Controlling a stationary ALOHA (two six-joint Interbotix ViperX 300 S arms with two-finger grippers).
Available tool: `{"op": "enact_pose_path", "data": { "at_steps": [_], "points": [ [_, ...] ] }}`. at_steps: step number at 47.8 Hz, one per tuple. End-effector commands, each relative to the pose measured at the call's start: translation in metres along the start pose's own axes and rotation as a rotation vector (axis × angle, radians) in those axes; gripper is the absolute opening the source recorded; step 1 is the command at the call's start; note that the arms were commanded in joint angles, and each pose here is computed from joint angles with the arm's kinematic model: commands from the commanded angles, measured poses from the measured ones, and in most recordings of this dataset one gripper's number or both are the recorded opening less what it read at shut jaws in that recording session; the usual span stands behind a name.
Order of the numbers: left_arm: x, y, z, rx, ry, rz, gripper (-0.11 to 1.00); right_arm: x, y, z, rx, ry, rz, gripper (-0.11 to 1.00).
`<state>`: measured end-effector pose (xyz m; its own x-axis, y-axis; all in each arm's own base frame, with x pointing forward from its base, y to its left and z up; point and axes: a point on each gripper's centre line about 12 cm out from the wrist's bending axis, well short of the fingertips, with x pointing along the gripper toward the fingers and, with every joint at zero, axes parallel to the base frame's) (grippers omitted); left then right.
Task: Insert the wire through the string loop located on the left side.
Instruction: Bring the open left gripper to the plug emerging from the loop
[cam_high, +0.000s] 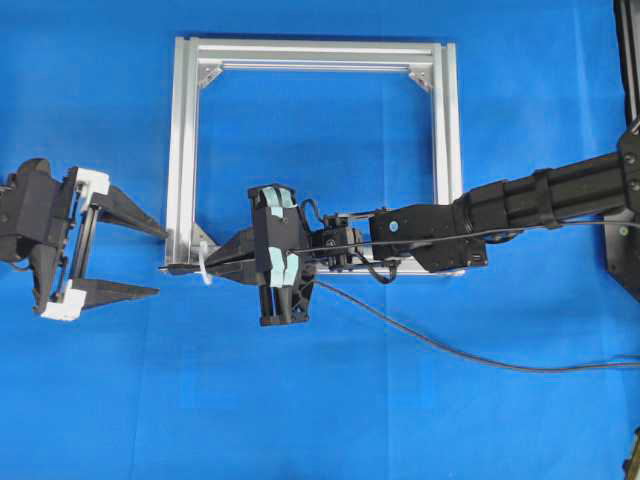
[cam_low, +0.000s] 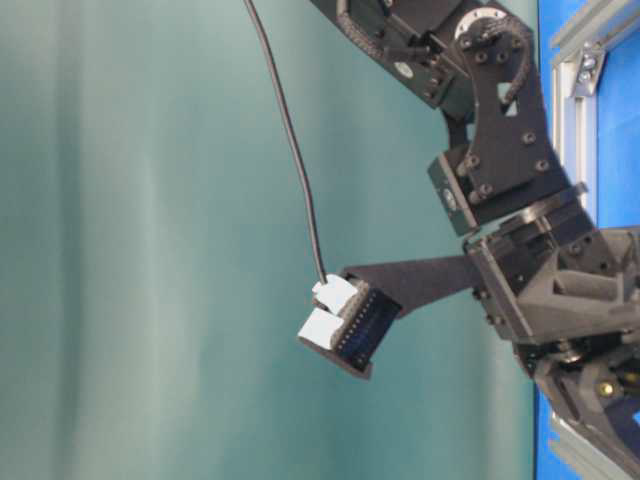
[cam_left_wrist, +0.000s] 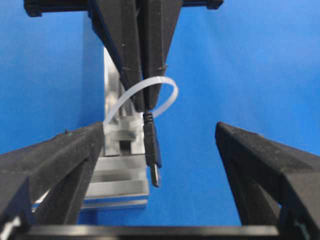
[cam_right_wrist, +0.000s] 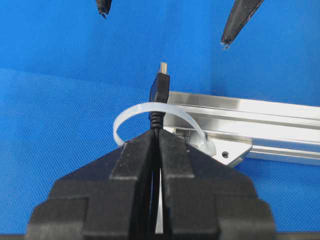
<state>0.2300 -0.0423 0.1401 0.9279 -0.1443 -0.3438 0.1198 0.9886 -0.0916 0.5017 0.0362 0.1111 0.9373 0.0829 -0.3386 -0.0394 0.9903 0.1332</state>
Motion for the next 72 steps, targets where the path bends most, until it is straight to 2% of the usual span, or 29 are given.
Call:
{"op": "enact_pose_path", "data": {
  "at_steps": [1,8,27,52,72],
  "points": [
    [0.006,-0.002,0.007,0.002,-0.010,-0.005,0.88,-0.001,0.004,0.020,0.002,-0.050,0.008,0.00],
    [0.010,-0.002,0.004,0.004,0.034,-0.003,0.88,-0.001,0.003,0.020,0.002,-0.049,0.008,0.00],
    [0.011,-0.002,0.003,0.004,0.046,-0.002,0.88,-0.001,0.004,0.020,0.003,-0.050,0.008,0.00],
    [0.030,-0.003,-0.008,0.005,0.193,0.007,0.88,-0.001,0.004,0.021,0.004,-0.051,0.010,0.00],
    [0.035,-0.003,-0.011,0.005,0.216,0.008,0.88,-0.001,0.004,0.020,0.004,-0.048,0.009,0.00]
  ]
}}
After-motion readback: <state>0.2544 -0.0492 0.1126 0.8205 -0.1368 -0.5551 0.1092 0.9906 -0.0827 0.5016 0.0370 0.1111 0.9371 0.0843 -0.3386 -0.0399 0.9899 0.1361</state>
